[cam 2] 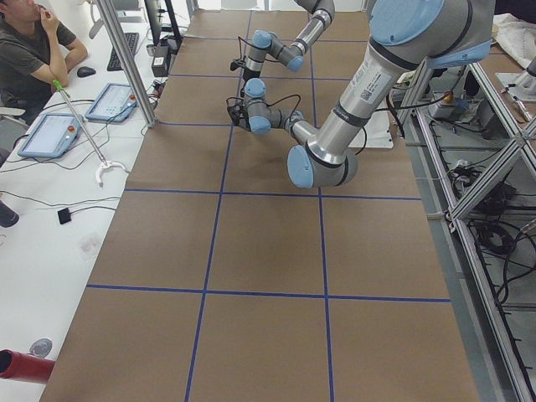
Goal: Fold towel twice with both arms
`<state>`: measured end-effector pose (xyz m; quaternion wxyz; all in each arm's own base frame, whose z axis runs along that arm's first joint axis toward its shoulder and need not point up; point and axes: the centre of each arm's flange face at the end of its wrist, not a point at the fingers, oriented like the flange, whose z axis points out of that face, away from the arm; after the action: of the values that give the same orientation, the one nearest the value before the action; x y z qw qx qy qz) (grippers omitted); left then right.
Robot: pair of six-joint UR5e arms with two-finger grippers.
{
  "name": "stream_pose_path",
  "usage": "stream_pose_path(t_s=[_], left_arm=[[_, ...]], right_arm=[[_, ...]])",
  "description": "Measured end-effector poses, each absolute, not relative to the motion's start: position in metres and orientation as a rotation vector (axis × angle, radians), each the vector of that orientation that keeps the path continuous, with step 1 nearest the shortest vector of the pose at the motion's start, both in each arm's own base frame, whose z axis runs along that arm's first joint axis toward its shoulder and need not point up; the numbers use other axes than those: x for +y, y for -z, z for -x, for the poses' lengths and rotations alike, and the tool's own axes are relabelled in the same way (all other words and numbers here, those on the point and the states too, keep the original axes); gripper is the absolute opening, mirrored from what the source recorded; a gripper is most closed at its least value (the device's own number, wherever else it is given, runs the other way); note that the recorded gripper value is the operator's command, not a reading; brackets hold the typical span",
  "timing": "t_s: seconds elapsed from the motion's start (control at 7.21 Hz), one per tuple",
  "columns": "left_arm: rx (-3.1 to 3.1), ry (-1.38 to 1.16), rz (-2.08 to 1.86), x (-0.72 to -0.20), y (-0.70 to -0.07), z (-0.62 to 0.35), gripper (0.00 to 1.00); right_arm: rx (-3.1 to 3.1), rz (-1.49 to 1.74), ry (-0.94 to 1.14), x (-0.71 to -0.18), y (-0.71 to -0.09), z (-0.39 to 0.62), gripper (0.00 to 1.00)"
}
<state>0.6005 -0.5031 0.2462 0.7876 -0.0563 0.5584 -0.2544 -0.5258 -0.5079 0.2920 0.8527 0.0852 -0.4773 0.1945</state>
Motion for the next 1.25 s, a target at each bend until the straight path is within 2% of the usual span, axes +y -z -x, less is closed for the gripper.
stream_pose_path(t_s=[0.69,0.83,0.97,1.25], left_arm=[[1.215,0.541,0.124,-0.492,-0.254,-0.584,0.0],[1.224,0.536,0.124,-0.489,-0.25,-0.579,0.0],[1.234,0.53,0.125,-0.484,-0.25,-0.572,0.0],[1.249,0.518,0.134,-0.478,-0.249,-0.558,0.0]], right_arm=[[-1.005,-0.177,-0.411,-0.508,-0.292,0.526,0.0],[-1.006,-0.176,-0.411,-0.508,-0.292,0.526,0.29],[-1.006,-0.177,-0.411,-0.508,-0.292,0.525,0.99],[-1.007,-0.177,-0.417,-0.511,-0.292,0.523,1.0]])
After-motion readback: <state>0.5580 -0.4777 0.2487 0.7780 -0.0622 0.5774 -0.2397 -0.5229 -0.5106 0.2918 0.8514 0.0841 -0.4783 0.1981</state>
